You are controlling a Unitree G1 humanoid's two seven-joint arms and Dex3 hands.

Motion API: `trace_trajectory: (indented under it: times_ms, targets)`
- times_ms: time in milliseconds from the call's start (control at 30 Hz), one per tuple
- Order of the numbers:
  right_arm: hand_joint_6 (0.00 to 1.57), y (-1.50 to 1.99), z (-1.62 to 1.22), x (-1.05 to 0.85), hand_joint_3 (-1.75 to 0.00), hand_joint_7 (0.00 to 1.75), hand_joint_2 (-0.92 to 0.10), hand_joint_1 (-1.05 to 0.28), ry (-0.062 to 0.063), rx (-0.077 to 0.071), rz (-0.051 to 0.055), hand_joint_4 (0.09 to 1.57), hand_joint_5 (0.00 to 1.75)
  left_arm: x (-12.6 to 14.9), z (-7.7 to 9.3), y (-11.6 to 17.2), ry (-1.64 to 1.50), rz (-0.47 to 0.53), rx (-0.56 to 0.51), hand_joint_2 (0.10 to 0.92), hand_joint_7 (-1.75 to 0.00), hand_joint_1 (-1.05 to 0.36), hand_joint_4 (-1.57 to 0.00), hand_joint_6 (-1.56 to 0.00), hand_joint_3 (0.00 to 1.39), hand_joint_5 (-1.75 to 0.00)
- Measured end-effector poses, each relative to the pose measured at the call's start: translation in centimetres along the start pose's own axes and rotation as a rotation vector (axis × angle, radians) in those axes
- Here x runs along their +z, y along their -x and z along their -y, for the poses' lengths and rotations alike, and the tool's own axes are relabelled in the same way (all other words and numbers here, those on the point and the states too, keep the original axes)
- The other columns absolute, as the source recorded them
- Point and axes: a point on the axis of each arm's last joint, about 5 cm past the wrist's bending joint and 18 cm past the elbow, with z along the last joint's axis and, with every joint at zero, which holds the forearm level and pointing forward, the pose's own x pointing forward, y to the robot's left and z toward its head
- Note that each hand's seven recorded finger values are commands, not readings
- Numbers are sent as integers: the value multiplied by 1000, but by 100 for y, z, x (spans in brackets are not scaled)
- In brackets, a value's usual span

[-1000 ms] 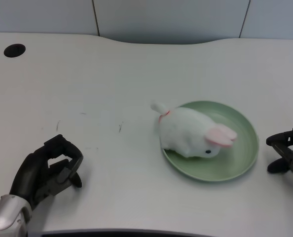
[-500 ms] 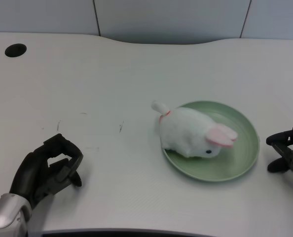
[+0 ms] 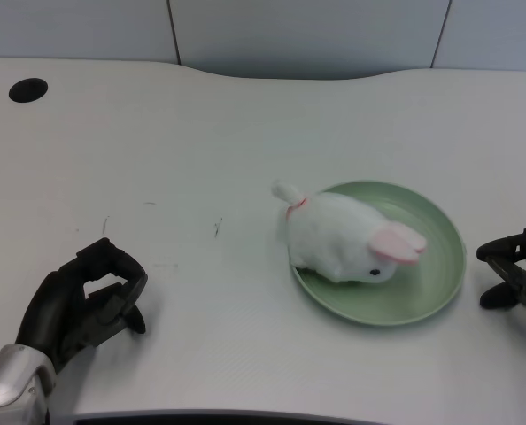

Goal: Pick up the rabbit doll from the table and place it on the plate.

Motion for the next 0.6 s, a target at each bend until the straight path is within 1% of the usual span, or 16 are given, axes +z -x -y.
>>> trace_trajectory:
  times_ms: [67,133,167,300,400,500,567,600]
  targets:
    - [913,-1,6,2,-59,790,-918,-795,1,-1,-4,980,918,1,0,0,-1,1,0,921,-1746,-480,-685,-390,485,-1746]
    - [900,-3,14,6,-57,784,-919,-786,6,-1,-7,966,913,0,1,0,0,1,-1,921,-1746,-485,-704,-406,486,-1746]
    - [898,-3,16,7,-53,783,-915,-776,5,-1,-9,969,916,0,2,-1,0,1,-1,921,-1746,-486,-707,-409,486,-1746]
    - [904,-1,26,3,-44,780,-918,-774,-4,-1,-10,975,924,-1,9,-3,-3,-1,-2,921,-1746,-487,-683,-386,488,-1746]
    - [910,-8,29,4,-42,780,-920,-771,-11,-3,-13,980,929,-4,18,-7,-1,1,-3,921,-1746,-482,-682,-384,492,-1746]
    - [918,-18,33,7,-37,773,-921,-774,-22,-4,-16,984,928,8,25,-29,0,4,-6,921,-1746,-484,-674,-373,498,-1746]
    - [920,-27,31,12,-47,773,-921,-786,-22,-4,-18,986,926,21,25,-43,0,7,-8,921,-1746,-482,-674,-372,499,-1746]
    - [920,-32,29,16,-51,773,-921,-789,-19,-4,-18,986,926,28,26,-53,0,8,-8,921,-1746,-482,-673,-372,498,-1746]
